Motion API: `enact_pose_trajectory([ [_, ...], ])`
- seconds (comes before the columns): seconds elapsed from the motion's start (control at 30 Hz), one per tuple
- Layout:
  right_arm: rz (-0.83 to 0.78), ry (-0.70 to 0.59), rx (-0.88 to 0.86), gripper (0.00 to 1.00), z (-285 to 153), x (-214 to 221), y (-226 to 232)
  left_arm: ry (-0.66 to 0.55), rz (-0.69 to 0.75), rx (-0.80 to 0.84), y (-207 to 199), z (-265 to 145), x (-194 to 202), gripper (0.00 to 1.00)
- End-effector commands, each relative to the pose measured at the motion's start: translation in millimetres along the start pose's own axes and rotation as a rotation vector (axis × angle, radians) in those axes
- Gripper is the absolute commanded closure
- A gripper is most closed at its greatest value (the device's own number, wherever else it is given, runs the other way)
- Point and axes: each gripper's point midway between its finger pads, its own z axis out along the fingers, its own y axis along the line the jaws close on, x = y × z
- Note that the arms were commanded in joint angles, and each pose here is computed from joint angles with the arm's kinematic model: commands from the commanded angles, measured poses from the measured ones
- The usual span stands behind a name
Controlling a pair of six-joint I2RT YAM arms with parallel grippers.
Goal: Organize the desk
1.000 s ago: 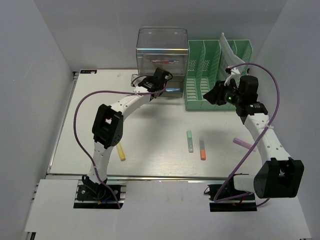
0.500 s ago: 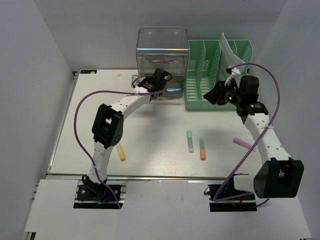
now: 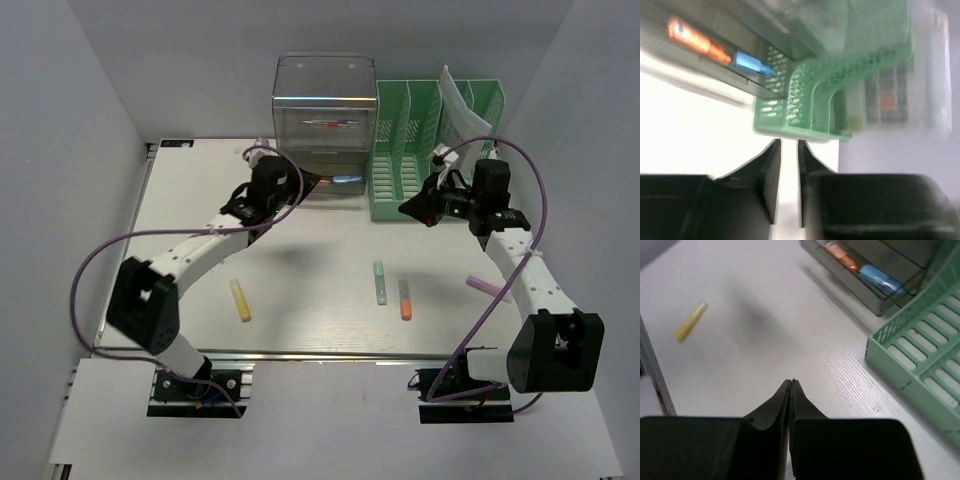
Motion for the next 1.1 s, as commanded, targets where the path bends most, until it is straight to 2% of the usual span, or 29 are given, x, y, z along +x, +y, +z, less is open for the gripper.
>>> enact_pose_trajectory([
  [0.0, -0.207, -0.004, -0.201, 0.95, 11, -9, 24, 0.077, 0.504, 0.209, -21, -40, -9, 0.67],
  [0.03, -0.223, 0.010, -0.206, 0.93, 15, -8, 22, 0.134, 0.646, 0.203, -9, -45, -1, 0.61],
  [0.07, -0.245, 0.053, -0.225, 0.88, 28, 3, 23, 0.157, 0.699, 0.182, -3, -47, -4, 0.51],
  [0.13, -0.303, 0.072, -0.207, 0.84, 40, -2, 18, 0.251, 0.834, 0.094, 32, -51, 0, 0.44],
  [0.17, -0.366, 0.108, -0.219, 0.81, 56, 6, 21, 0.279, 0.862, 0.055, 49, -51, 0, 0.38],
  [0.2, -0.408, 0.118, -0.208, 0.80, 64, 6, 18, 0.308, 0.885, 0.007, 67, -54, 0, 0.37],
  [0.33, -0.640, 0.171, -0.170, 0.93, 106, 15, 5, 0.343, 0.951, -0.062, 109, -63, 5, 0.36],
  [0.37, -0.675, 0.178, -0.162, 0.98, 115, 16, 4, 0.330, 0.953, -0.078, 117, -67, 1, 0.39],
  [0.43, -0.741, 0.187, -0.103, 1.00, 135, 8, -10, 0.307, 0.978, -0.082, 121, -71, -2, 0.42],
  [0.53, -0.748, 0.210, -0.029, 1.00, 162, -3, -26, 0.228, 1.006, -0.116, 123, -80, -17, 0.40],
  [0.73, -0.790, 0.296, 0.110, 0.99, 202, 4, -57, 0.121, 1.014, -0.159, 119, -96, -38, 0.33],
  [0.93, -0.824, 0.316, 0.141, 0.99, 223, 7, -63, 0.005, 1.015, -0.188, 109, -111, -61, 0.32],
  [1.07, -0.835, 0.307, 0.162, 1.00, 228, 1, -65, -0.032, 1.009, -0.193, 107, -116, -67, 0.31],
])
